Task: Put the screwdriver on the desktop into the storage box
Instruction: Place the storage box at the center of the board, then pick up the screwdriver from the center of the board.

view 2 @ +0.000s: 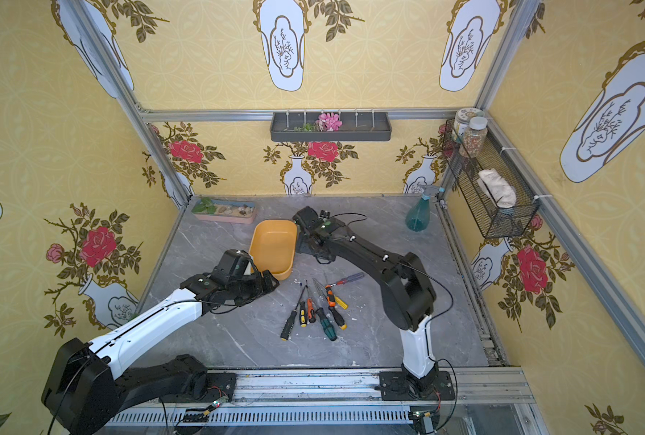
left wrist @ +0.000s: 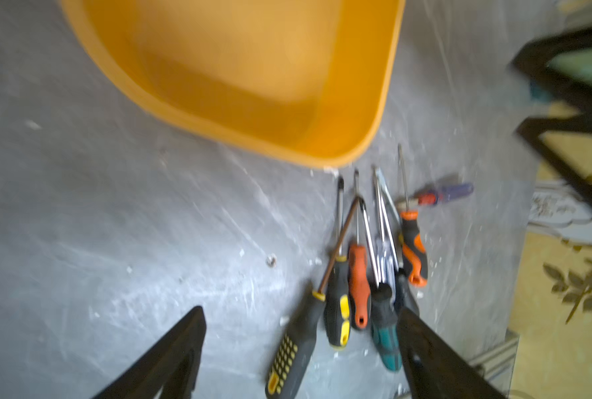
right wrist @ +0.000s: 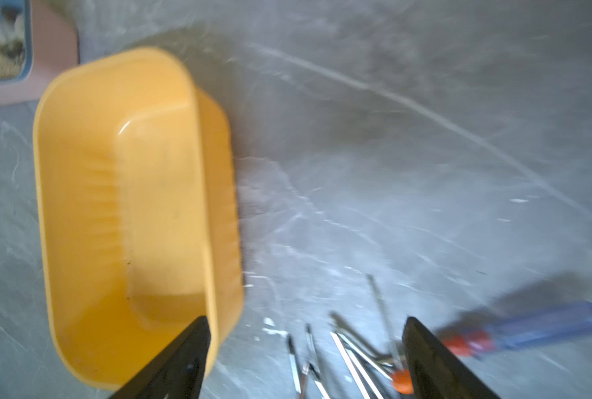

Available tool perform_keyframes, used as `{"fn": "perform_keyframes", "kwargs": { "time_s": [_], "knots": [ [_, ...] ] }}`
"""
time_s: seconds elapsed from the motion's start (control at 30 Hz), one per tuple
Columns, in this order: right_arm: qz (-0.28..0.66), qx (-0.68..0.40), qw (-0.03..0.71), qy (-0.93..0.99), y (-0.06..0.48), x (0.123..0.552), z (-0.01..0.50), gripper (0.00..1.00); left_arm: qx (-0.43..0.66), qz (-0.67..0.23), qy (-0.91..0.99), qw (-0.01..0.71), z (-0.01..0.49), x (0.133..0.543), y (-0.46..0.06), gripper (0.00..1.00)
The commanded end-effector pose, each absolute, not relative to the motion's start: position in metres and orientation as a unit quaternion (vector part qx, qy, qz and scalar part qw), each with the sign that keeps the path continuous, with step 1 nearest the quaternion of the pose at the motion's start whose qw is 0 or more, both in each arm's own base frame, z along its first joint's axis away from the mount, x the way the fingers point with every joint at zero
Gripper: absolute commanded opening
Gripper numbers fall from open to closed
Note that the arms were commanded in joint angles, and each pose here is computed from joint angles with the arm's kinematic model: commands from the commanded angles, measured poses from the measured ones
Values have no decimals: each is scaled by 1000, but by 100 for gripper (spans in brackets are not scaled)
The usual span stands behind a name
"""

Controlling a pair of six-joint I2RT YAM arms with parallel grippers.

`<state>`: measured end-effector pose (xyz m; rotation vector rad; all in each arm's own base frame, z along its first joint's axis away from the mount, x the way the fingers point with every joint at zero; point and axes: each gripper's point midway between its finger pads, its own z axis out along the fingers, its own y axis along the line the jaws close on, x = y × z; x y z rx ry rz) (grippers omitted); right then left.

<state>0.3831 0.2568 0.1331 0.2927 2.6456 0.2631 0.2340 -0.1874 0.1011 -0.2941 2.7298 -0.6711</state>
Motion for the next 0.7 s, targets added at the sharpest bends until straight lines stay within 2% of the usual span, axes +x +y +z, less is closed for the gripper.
{"fn": "perform_keyframes", "kwargs": {
  "time_s": [0.0,0.2,0.4,0.67],
  "knots": [
    [66,150,250,954,203,365,139,88,-73,-184,976,93,77,200,-189,88],
    [44,198,261,944,143,317,148,87,5,-136,991,15,42,160,-217,81],
    [39,226,251,940,126,292,137,86,35,-125,991,4,27,154,-234,72],
    [42,232,251,939,123,286,135,84,46,-95,994,10,10,163,-234,59]
  ]
}}
